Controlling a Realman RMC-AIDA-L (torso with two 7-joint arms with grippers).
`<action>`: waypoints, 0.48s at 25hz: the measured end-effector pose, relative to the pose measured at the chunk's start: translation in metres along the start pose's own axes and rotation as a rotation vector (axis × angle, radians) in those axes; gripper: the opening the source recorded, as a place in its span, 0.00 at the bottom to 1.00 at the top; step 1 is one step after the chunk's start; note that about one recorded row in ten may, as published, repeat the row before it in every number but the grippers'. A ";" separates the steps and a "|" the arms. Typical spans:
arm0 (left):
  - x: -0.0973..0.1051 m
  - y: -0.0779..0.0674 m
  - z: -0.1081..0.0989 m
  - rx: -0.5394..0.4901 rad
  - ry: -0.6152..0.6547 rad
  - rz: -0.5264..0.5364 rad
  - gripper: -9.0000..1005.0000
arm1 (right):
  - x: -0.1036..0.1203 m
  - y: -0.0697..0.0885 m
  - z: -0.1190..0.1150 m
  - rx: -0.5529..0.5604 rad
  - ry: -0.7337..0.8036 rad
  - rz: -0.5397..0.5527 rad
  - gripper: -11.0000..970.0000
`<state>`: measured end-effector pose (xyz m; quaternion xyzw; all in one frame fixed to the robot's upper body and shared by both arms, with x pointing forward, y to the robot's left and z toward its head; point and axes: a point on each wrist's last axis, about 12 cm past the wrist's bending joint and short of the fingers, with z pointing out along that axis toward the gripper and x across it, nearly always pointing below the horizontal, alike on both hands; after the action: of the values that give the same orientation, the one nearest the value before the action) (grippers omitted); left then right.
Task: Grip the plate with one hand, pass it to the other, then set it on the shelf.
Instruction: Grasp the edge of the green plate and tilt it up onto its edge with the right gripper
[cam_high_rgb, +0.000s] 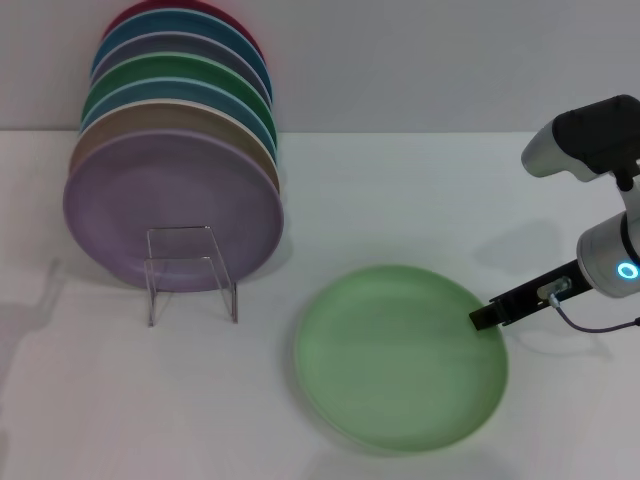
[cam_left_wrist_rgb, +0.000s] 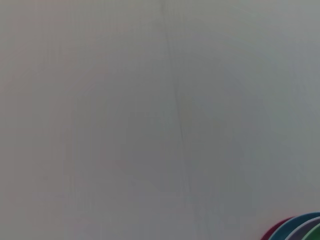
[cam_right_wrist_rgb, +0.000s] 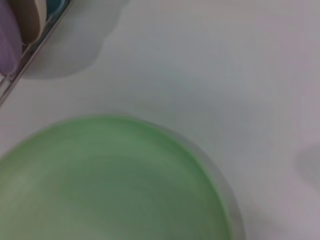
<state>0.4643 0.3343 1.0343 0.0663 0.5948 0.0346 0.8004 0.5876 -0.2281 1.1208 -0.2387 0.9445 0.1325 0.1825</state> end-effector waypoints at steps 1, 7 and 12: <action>0.000 0.000 0.000 0.000 0.000 0.000 0.77 | 0.000 0.000 0.000 0.000 0.000 0.000 0.32; 0.000 0.000 0.000 0.000 -0.001 0.003 0.77 | -0.002 0.000 0.002 0.007 0.003 0.004 0.28; 0.000 0.000 0.000 0.000 0.002 0.005 0.77 | -0.005 0.001 0.007 0.021 0.014 -0.012 0.25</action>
<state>0.4649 0.3343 1.0341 0.0680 0.5955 0.0367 0.7996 0.5926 -0.2229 1.1169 -0.2431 0.9458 0.1196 0.1790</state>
